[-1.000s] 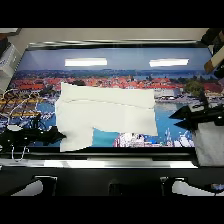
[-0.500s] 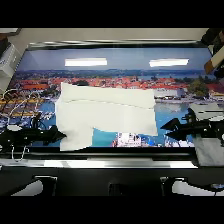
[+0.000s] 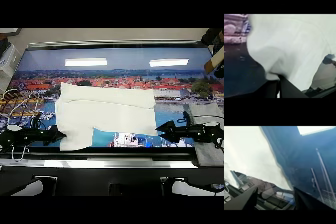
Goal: Fold the clothes and pants, and hang the long-sleeved shirts on hangers.
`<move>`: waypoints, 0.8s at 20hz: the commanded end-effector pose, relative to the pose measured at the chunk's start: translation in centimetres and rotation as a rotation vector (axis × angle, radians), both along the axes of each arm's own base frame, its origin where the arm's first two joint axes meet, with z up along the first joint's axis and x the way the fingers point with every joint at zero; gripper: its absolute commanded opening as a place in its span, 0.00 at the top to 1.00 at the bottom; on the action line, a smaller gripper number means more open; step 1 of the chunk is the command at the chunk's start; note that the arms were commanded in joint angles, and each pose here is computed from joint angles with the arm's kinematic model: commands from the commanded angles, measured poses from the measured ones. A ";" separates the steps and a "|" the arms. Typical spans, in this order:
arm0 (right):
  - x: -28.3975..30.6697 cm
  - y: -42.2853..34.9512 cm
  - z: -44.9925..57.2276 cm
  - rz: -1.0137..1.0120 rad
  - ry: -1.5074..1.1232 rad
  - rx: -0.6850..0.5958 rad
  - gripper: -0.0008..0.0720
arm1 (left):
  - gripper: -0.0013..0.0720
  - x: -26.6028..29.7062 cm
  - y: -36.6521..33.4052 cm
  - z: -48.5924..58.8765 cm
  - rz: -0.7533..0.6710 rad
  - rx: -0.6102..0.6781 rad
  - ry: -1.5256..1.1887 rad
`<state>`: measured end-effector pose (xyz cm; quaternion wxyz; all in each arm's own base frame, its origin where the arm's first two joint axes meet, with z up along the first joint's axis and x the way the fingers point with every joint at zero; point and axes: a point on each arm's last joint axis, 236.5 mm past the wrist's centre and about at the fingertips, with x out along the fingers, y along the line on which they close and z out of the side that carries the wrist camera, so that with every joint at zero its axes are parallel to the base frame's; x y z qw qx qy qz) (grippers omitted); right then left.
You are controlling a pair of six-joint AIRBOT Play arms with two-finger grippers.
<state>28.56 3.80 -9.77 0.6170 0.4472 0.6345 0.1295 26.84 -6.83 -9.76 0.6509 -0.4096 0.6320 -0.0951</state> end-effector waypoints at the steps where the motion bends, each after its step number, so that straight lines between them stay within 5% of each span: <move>1: 0.0 1.4 -1.6 0.049 0.001 -0.076 0.28 | 0.96 0.1 0.0 0.0 0.003 0.002 -0.002; 4: 0.8 1.8 -1.9 0.036 -0.011 -0.098 0.83 | 0.96 0.1 0.0 0.0 0.003 0.002 -0.002; 6: 1.0 2.0 -1.5 0.034 -0.027 -0.089 0.94 | 0.96 0.0 0.0 0.0 0.002 0.001 -0.002; 12: -0.6 3.7 4.1 0.108 -0.085 -0.030 0.95 | 0.96 0.3 -0.9 4.9 -0.056 -0.047 -0.053; 16: -6.0 2.9 7.2 0.196 0.018 -0.133 0.95 | 0.96 -0.1 -0.4 11.0 0.006 0.036 -0.145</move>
